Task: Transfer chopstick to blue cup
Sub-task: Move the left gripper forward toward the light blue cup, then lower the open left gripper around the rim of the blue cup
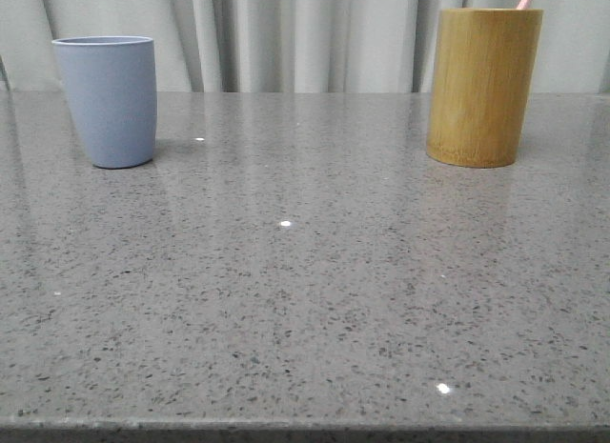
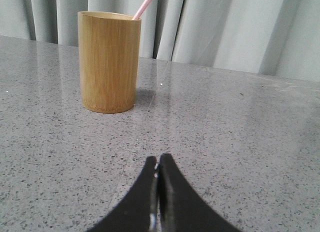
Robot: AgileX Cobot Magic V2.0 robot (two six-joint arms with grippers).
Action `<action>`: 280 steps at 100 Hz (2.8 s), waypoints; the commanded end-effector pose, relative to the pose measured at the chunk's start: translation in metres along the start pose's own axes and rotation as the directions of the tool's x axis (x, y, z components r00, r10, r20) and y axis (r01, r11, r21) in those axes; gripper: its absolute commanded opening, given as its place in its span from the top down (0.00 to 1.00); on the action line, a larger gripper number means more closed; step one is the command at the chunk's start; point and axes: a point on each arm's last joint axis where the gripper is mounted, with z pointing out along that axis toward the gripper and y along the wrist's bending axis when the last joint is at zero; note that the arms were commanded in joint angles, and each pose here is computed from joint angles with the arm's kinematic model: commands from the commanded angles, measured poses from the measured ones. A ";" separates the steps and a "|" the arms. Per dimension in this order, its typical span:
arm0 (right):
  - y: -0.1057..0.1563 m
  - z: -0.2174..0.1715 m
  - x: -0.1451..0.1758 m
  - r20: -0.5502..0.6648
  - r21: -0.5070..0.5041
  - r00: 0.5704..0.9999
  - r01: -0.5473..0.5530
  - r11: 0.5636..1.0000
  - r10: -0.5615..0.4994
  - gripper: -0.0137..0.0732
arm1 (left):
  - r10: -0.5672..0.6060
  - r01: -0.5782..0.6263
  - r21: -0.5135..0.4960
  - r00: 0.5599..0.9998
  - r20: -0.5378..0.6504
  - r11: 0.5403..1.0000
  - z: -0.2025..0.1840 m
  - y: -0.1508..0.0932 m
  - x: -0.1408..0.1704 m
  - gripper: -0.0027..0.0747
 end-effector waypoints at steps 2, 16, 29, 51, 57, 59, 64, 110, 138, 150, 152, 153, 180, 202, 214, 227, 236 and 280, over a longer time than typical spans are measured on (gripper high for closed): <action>-0.001 -0.002 -0.011 0.124 0.009 0.992 0.006 1.000 -0.008 0.92 | -0.006 0.007 -0.006 0.994 0.110 1.000 -0.003 0.000 -0.007 0.99; -0.001 -0.003 -0.016 0.176 0.008 0.984 -0.010 1.000 0.008 0.92 | -0.031 0.032 -0.005 0.988 0.154 0.999 -0.004 0.001 -0.016 0.99; -0.001 -0.007 -0.032 0.192 -0.004 0.978 -0.082 0.997 0.081 0.92 | -0.112 0.113 0.010 0.975 0.191 0.994 -0.008 0.001 -0.035 0.99; -0.002 -0.017 -0.070 0.162 -0.013 0.983 -0.088 0.996 0.089 0.92 | -0.133 0.132 0.021 0.978 0.159 0.991 -0.008 0.001 -0.065 0.99; -0.002 -0.019 -0.073 0.170 -0.014 0.981 -0.088 0.996 0.089 0.92 | -0.134 0.132 0.020 0.979 0.152 0.991 -0.007 0.001 -0.066 0.99; -0.002 -0.019 -0.074 0.176 -0.014 0.980 -0.088 0.996 0.089 0.92 | -0.134 0.132 0.020 0.980 0.146 0.991 -0.006 0.001 -0.066 0.99; -0.002 -0.019 -0.075 0.187 -0.013 0.978 -0.087 0.996 0.088 0.92 | -0.134 0.132 0.019 0.979 0.151 0.991 -0.005 0.001 -0.066 0.99; 0.003 -0.025 -0.091 -0.072 -0.056 0.983 -0.171 0.984 0.167 0.92 | -0.221 0.228 0.081 0.971 -0.091 0.970 -0.010 -0.006 -0.108 0.99; 0.004 -0.005 -0.139 -0.384 -0.055 0.913 -0.171 0.984 0.137 0.92 | -0.155 0.229 0.098 0.863 -0.480 0.969 0.026 -0.012 -0.168 0.99; 0.004 0.005 -0.155 -0.448 -0.055 0.884 -0.172 0.984 0.130 0.92 | -0.125 0.231 0.098 0.783 -0.610 0.968 0.046 -0.014 -0.179 0.99; 0.004 0.007 -0.157 -0.447 -0.054 0.885 -0.172 0.984 0.130 0.92 | -0.114 0.226 0.102 0.774 -0.623 0.969 0.049 -0.014 -0.180 0.99; 0.004 0.008 -0.159 -0.443 -0.054 0.887 -0.172 0.984 0.131 0.92 | -0.111 0.224 0.104 0.771 -0.627 0.969 0.050 -0.014 -0.181 0.99; 0.003 0.023 -0.164 -0.412 -0.048 0.900 -0.174 0.984 0.139 0.92 | -0.051 0.192 0.126 0.716 -0.696 0.973 0.080 -0.014 -0.174 0.99; 0.003 0.023 -0.164 -0.411 -0.048 0.901 -0.173 0.984 0.139 0.87 | -0.041 0.177 0.136 0.741 -0.670 0.975 0.082 -0.013 -0.176 0.98; 0.003 0.023 -0.164 -0.411 -0.048 0.901 -0.173 0.984 0.139 0.71 | -0.021 0.173 0.164 0.748 -0.663 0.971 0.082 -0.015 -0.177 0.87; 0.003 0.023 -0.165 -0.409 -0.048 0.902 -0.173 0.984 0.139 0.38 | -0.027 0.196 0.184 0.752 -0.659 0.963 0.082 -0.018 -0.178 0.56; 0.003 0.023 -0.165 -0.401 -0.048 0.905 -0.173 0.984 0.140 0.20 | -0.025 0.194 0.185 0.752 -0.659 0.963 0.082 -0.018 -0.178 0.30; 0.003 0.023 -0.165 -0.400 -0.048 0.906 -0.174 0.984 0.141 0.15 | -0.074 0.225 0.190 0.809 -0.583 0.956 0.109 -0.019 -0.202 0.14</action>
